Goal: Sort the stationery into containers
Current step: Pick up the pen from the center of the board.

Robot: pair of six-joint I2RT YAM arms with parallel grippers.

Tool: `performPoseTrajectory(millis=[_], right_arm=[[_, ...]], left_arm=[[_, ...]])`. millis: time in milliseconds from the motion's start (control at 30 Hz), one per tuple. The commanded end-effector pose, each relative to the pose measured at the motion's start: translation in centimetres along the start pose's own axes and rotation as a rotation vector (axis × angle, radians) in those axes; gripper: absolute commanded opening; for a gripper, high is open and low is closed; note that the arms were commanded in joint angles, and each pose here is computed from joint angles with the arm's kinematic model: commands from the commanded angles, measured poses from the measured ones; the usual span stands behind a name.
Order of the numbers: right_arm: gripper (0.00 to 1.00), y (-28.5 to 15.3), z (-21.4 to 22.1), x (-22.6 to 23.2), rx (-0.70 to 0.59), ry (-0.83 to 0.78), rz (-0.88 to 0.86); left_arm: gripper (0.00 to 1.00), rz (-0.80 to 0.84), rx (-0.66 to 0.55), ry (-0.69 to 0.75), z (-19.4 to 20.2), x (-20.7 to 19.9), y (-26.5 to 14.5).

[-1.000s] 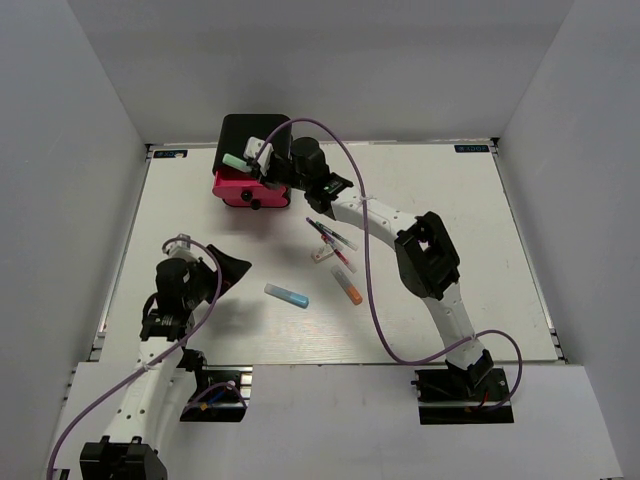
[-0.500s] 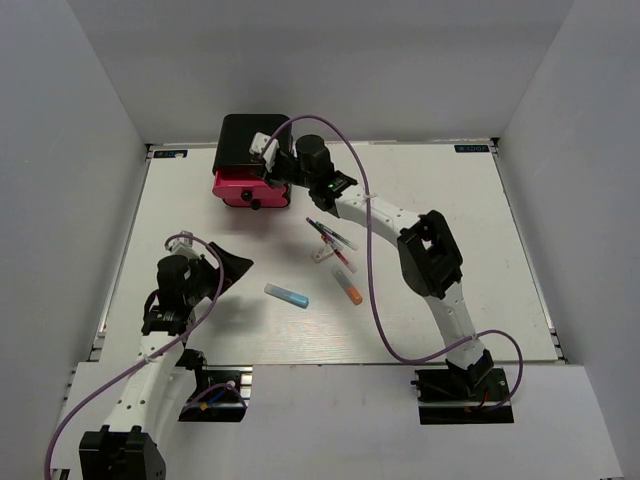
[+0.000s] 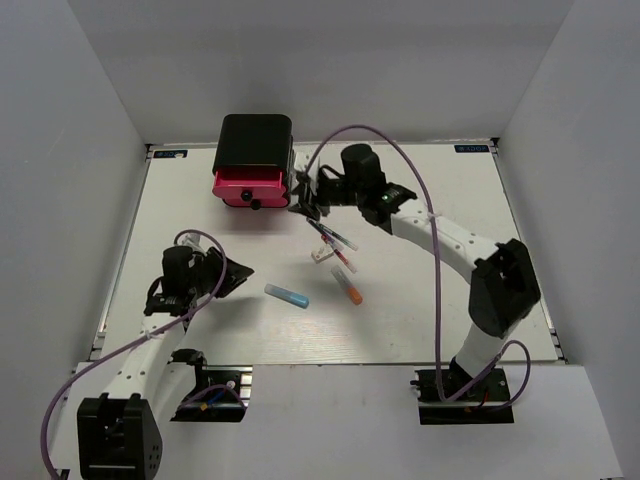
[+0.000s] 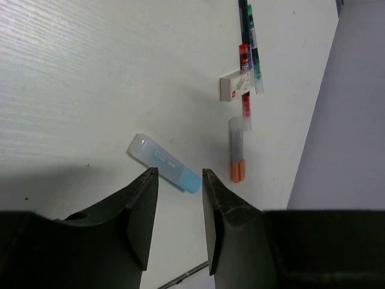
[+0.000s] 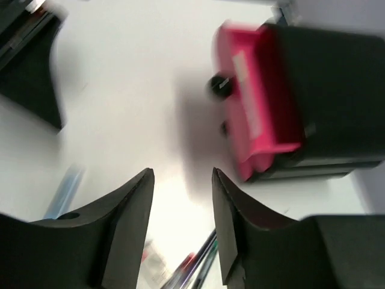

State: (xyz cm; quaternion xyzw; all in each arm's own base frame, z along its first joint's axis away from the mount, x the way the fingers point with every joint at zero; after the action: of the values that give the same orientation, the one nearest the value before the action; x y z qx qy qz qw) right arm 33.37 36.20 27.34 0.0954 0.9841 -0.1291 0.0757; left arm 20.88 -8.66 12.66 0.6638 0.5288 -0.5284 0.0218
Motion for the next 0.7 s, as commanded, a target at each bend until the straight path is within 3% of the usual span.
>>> performPoseTrajectory(millis=[0,167,300,667], right_arm=[[0.51,-2.2,5.8,4.6,0.184,0.113,-0.120],[0.54,-4.2,9.9,6.5,0.296,0.182,-0.072],[0.57,-5.0,12.1,7.5,0.379,0.249,-0.056],[0.58,-6.1,13.7,8.3,0.422,0.322,0.001]], left_arm=[[0.46,0.009,0.072,-0.061,0.1,-1.0,0.0],[0.64,-0.133,0.215,-0.164,1.7,-0.5,0.2],[0.72,-0.222,0.265,-0.218,2.1,-0.7,0.3],[0.75,-0.466,0.439,-0.297,4.1,-2.2,3.0]])
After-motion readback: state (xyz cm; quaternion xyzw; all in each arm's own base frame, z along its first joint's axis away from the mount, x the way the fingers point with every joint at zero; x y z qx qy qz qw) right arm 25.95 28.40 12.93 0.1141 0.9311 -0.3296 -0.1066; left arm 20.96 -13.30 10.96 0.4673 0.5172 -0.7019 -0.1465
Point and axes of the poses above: each gripper's point midway between its finger pads, its own y axis out along the fingers, its own x axis along the line the jaws close on, z = x × y, the point moved 5 cm from there along -y, back along the fingers, and after that the axes turned 6 degrees about y, right-handed, at the moved point
